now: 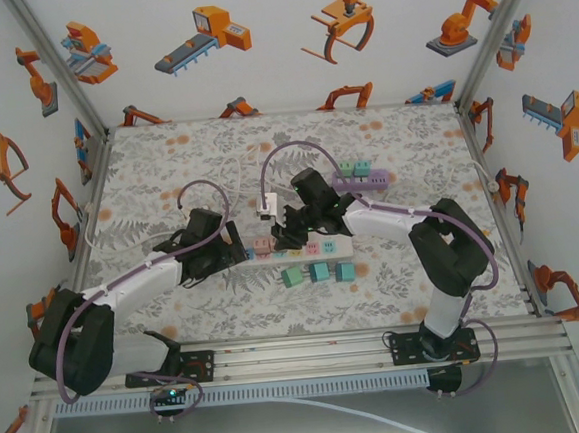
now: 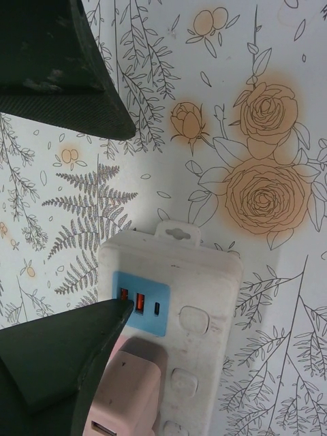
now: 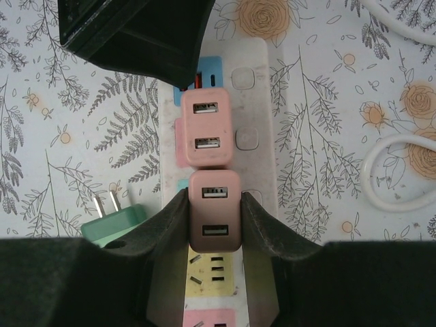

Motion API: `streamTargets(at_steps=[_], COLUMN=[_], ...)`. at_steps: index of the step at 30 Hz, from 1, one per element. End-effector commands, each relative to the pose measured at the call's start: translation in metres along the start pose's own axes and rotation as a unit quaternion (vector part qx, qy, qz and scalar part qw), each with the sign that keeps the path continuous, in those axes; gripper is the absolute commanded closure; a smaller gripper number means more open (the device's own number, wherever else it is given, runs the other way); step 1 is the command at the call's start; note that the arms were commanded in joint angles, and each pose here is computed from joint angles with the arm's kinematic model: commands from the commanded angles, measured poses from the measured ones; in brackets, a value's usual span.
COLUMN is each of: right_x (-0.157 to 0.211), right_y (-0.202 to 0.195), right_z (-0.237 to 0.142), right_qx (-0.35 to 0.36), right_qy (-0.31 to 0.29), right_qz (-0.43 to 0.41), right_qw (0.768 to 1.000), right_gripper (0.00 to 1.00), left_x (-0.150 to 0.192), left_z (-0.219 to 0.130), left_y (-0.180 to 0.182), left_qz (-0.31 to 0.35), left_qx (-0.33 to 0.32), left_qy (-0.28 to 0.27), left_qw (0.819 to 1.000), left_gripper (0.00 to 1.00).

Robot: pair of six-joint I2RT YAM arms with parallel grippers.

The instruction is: Pull the plug off the socket

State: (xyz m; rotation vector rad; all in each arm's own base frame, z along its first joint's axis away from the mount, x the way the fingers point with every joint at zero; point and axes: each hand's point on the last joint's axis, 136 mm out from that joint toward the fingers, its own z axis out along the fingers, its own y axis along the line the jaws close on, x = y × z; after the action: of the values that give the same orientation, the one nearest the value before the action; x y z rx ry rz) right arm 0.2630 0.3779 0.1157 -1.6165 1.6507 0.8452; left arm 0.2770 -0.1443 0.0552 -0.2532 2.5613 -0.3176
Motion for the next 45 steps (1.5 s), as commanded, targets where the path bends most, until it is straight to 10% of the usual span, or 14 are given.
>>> streamTargets(at_steps=[1, 21, 31, 45], right_x=[-0.036, -0.025, -0.065, -0.042], right_y=[-0.009, 0.001, -0.012, -0.037], right_z=[-0.015, -0.040, -0.078, -0.202], right_qx=[0.023, 0.067, 0.148, 0.315], right_qy=[-0.058, -0.039, -0.119, -0.281], right_qz=[-0.051, -0.103, -0.020, 0.410], right_qw=[0.997, 0.992, 0.982, 0.808], right_gripper=[0.82, 0.82, 0.82, 0.83], left_x=[0.025, 0.024, 0.009, -0.021], left_z=[0.006, 0.002, -0.021, -0.097], left_y=[0.040, 0.045, 0.028, -0.034], left_qz=[0.019, 0.014, 0.001, 0.037], left_qx=[-0.088, -0.102, -0.052, 0.152], left_qy=[0.039, 0.035, -0.005, -0.104], left_qw=[0.995, 0.994, 0.999, 0.982], left_gripper=[0.11, 0.11, 0.10, 0.01])
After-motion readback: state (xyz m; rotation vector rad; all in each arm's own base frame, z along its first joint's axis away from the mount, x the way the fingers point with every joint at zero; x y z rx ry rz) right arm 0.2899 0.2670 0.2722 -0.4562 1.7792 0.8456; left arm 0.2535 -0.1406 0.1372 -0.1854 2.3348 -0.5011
